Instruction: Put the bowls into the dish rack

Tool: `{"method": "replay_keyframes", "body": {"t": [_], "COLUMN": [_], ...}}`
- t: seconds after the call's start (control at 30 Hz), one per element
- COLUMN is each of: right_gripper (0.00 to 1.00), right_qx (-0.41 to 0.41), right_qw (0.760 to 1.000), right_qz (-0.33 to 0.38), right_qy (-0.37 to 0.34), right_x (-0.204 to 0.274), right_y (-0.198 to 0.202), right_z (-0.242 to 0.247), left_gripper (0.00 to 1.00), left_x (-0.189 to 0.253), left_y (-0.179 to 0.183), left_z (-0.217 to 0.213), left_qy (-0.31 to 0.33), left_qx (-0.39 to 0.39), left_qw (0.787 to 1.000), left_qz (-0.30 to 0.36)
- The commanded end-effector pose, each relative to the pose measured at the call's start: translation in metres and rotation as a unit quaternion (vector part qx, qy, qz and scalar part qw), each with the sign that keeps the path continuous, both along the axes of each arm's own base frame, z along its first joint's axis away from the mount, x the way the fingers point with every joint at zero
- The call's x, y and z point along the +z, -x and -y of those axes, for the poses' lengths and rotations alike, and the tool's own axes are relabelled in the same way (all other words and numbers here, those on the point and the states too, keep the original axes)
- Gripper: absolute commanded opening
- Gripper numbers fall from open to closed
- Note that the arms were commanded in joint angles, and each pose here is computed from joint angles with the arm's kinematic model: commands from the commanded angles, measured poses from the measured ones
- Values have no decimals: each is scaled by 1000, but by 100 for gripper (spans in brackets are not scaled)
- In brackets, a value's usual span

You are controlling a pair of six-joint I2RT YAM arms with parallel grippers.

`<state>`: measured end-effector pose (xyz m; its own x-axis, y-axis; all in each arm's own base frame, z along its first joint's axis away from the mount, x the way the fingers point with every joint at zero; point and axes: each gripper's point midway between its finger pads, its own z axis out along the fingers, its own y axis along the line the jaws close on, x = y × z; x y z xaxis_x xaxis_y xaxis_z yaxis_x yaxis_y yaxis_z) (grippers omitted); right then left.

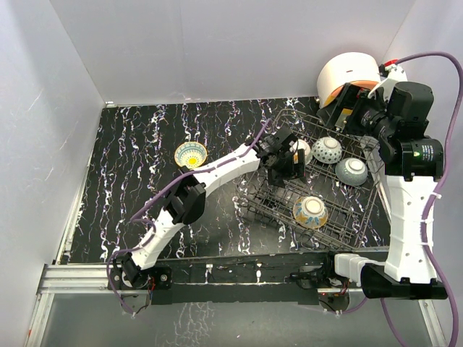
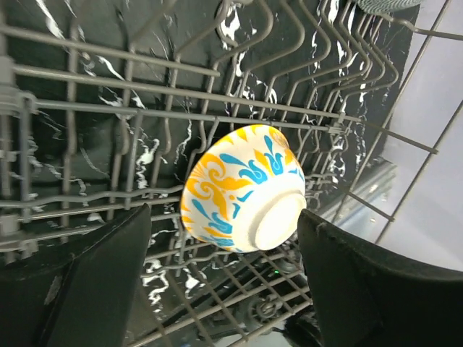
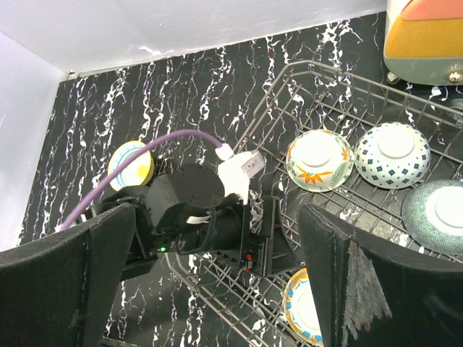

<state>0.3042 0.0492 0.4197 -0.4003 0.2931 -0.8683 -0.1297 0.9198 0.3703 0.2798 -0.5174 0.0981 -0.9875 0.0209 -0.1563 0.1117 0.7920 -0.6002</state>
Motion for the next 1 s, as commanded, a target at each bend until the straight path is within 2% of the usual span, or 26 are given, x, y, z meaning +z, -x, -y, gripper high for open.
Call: {"method": "replay_keyframes", "body": {"t": [0.0, 0.07, 0.2, 0.3, 0.47, 0.67, 0.97], "right_gripper": [99, 99, 99, 99, 99, 99, 99], "right_qx": [-8, -5, -1, 5, 23, 32, 37], "right_qw": [1000, 1000, 1000, 1000, 999, 999, 999], "right_qz": [29, 23, 8, -1, -9, -12, -20], "right_qy": [3, -4, -16, -23, -25, -19, -7], "right_x": [15, 12, 2, -4, -7, -9, -15], "right_y": [4, 5, 8, 8, 4, 0, -3], "right_z": [2, 0, -4, -7, -17, -22, -26], "left_gripper": [80, 80, 79, 77, 75, 74, 68], "left_x": [53, 62, 78, 76, 68, 46, 0], "left_y": [-19, -35, -64, -85, -112, -136, -161], "left_z": [-45, -77, -156, -218, -292, -328, -329], "left_qy": [-70, -104, -187, -244, -269, -340, -370], "left_qx": [-26, -8, 32, 61, 109, 83, 40], "left_qw": [990, 983, 956, 937, 921, 893, 887], "left_qz": [118, 149, 223, 241, 259, 282, 275]}}
